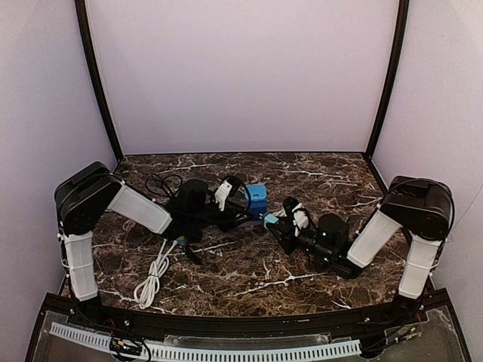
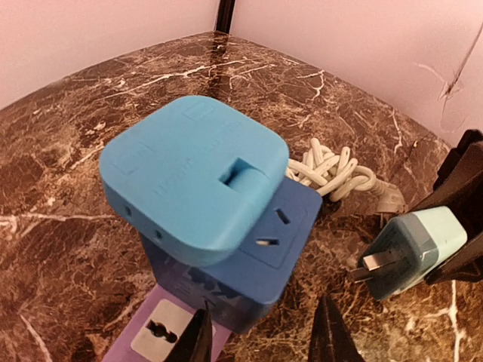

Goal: Insert the plug
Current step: Insert the plug into the socket.

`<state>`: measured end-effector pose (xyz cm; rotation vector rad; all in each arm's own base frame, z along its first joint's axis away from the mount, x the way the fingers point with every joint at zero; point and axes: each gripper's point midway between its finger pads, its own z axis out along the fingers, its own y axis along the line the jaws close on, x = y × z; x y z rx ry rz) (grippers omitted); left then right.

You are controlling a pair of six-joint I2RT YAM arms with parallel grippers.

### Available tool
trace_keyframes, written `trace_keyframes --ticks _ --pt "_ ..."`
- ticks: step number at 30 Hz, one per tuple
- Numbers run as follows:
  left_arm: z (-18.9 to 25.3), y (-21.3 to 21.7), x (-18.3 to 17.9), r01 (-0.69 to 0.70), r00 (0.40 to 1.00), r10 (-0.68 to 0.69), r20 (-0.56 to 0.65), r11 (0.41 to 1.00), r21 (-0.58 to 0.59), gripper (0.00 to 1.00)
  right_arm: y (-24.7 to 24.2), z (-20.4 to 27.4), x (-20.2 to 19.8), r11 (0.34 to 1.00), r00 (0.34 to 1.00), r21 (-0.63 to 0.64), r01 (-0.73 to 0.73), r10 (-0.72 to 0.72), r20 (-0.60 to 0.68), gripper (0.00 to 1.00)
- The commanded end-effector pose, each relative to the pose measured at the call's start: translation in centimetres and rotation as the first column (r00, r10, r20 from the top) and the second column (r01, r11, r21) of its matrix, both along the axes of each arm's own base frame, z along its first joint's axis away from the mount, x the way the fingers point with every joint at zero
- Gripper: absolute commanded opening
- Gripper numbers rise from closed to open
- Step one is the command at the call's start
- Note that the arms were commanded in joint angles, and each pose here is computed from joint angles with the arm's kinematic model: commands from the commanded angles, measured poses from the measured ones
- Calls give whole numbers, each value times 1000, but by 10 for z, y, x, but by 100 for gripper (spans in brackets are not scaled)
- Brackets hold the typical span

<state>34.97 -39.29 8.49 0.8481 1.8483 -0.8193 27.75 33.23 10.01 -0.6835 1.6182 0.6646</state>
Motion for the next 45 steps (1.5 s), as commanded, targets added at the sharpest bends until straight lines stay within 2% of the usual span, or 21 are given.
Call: trace_keyframes --ticks 1,3,5,8,13,15,16,17,19,23,35,40,45 --pt "-14 2 -7 -5 1000 5 -6 999 31 19 5 10 0 999 999 42 8 -10 48 0" --pt "-16 2 -7 -15 1000 15 2 999 40 12 4 6 1 999 999 44 17 -19 42 0" --pt "-18 3 -6 -22 1000 22 2 999 48 12 2 8 2 997 998 64 32 -35 47 0" --pt "-18 4 -4 -18 1000 18 8 998 61 29 1 9 2 998 998 60 34 -36 47 0" --pt "-9 16 5 33 999 -33 5 997 75 36 -4 15 2 998 997 46 44 -47 54 0" --pt "-1 16 7 85 996 -87 24 993 77 44 -5 18 2 998 997 41 48 -50 59 0" --pt "7 11 7 123 992 -125 34 990 62 52 -6 20 3 998 997 37 47 -50 63 0" --pt "0 15 8 148 989 -150 18 985 89 61 -5 21 2 998 997 33 46 -48 66 0" --pt "-8 14 6 228 973 -230 -8 964 139 69 -6 24 3 998 996 31 48 -50 73 0" --pt "-35 26 8 283 959 -278 -57 916 284 79 -11 26 3 998 995 22 61 -63 81 0" --pt "-73 46 24 294 955 -267 -126 832 470 85 -22 31 3 996 991 4 85 -85 105 0" --pt "-80 46 14 329 944 -282 -170 825 460 82 -27 32 1 995 990 6 96 -96 106 0" --pt "-69 35 -17 390 918 -316 -242 834 390 79 -30 33 0 995 989 1 102 -102 111 0"
